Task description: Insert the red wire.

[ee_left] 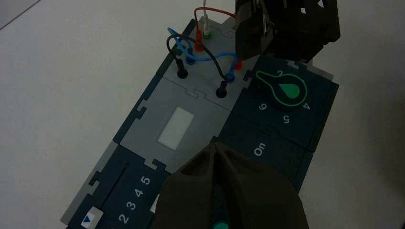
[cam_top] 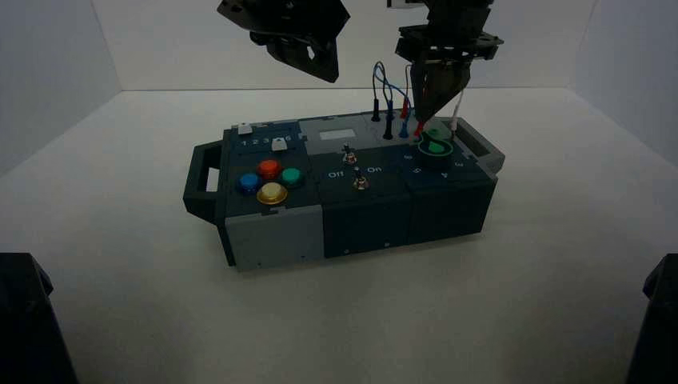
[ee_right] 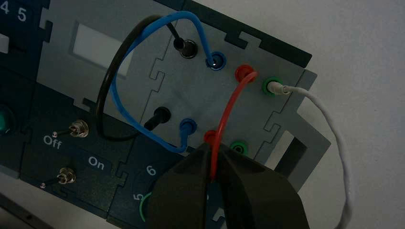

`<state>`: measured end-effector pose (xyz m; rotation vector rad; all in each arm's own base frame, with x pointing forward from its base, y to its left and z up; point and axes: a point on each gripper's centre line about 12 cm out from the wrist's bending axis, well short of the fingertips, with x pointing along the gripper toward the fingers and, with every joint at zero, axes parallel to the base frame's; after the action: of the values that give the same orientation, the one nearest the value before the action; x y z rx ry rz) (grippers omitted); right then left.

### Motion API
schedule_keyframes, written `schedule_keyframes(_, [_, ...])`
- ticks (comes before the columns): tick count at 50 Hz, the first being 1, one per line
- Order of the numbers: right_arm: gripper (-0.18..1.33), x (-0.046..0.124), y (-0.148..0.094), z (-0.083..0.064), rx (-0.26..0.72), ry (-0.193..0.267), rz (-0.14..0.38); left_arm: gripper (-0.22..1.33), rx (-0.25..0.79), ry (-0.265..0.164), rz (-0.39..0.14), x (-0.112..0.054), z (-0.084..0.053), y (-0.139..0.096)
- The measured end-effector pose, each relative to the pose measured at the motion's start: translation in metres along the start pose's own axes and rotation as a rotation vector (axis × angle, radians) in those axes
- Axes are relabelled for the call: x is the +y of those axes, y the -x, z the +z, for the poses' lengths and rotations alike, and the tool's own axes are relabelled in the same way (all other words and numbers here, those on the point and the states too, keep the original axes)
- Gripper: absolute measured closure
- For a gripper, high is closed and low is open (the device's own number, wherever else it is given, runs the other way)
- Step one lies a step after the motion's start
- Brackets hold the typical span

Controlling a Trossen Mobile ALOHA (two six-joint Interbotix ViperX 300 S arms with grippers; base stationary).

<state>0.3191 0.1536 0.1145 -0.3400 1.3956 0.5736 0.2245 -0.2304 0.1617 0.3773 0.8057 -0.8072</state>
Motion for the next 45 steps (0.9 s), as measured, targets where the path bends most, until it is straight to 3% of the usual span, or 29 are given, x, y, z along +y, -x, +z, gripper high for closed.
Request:
schedule_keyframes(9, [1.17,0.0,0.001,0.0,-0.002,-0.001,0.001,1.28,0.001,0.0,0.0,0.0,0.0,0.0])
schedule_keyframes(13, [0.99,0.0,0.001,-0.001,0.001,0.0,0.001,1.28,0.001,0.0,0.0,0.0,0.0,0.0])
schedule_keyframes(14, [0.86,0.0,0.0,-0.002,0.011,0.002,0.001,1.28,0.0,0.0,0.0,0.0,0.0,0.0])
schedule_keyframes(24, [0.74,0.001,0.003,-0.005,0.011,0.005,0.0,1.28,0.006,0.0,-0.002,0.0,-0.001,0.0])
schedule_keyframes(30, [0.41,0.002,0.012,-0.004,-0.014,0.007,-0.004,1.28,0.003,0.0,-0.002,0.0,0.0,0.002])
schedule_keyframes(45, [0.42,0.005,0.024,-0.007,-0.003,0.013,0.003,1.28,0.012,-0.003,-0.009,-0.001,0.0,0.006])
